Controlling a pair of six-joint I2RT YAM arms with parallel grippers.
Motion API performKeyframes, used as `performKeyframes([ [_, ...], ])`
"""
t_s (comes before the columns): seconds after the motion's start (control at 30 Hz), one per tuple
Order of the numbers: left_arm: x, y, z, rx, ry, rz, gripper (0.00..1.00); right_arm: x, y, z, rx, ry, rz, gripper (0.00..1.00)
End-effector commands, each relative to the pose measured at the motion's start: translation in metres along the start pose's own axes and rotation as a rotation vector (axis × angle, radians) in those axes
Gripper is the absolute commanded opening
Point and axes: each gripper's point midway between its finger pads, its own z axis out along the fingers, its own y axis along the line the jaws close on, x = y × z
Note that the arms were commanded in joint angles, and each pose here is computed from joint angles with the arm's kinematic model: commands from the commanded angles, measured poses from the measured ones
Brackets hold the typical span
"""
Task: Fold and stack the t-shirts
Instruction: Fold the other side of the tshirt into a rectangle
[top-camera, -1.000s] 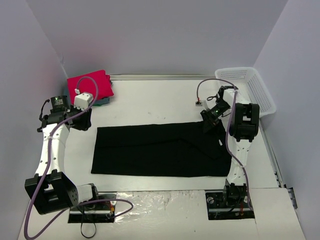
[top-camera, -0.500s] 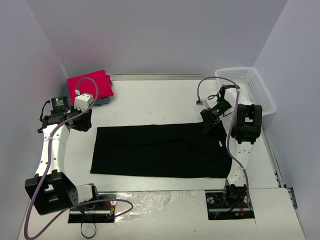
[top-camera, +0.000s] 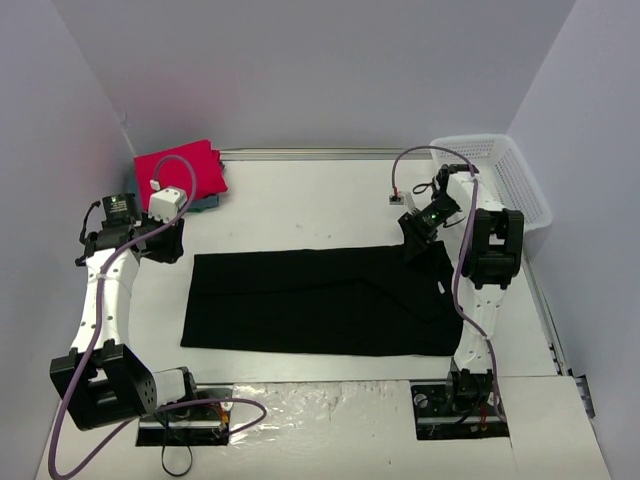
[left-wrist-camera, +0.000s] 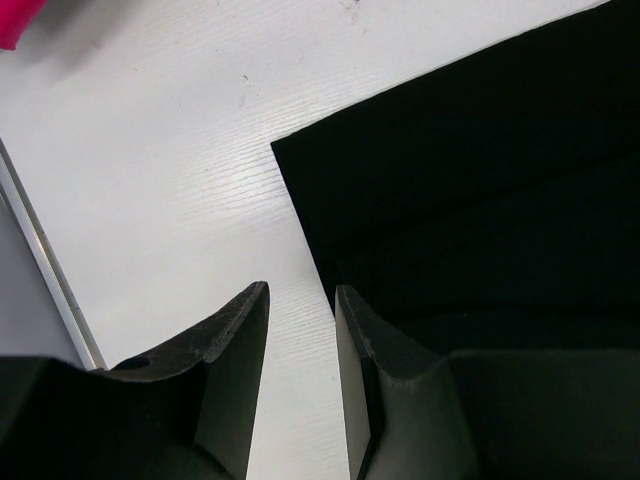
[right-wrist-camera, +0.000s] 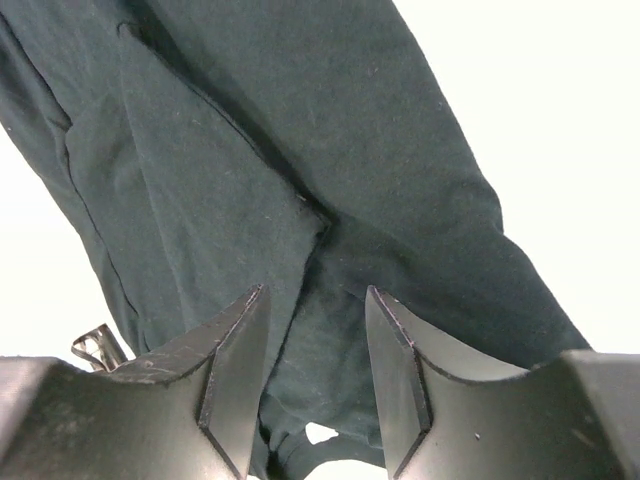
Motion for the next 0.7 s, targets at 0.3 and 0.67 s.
performKeyframes([
  [0.3,-0.002,0.001,-0.001,-0.009,-0.022,-0.017,0.32,-0.010,0.012,0.013,-0.056,0.033,-0.003,0.38],
  [0.67,0.001,0.000,0.001,0.000,-0.017,-0.019,0.32,-0.009,0.011,0.015,-0.054,0.042,-0.005,0.30],
])
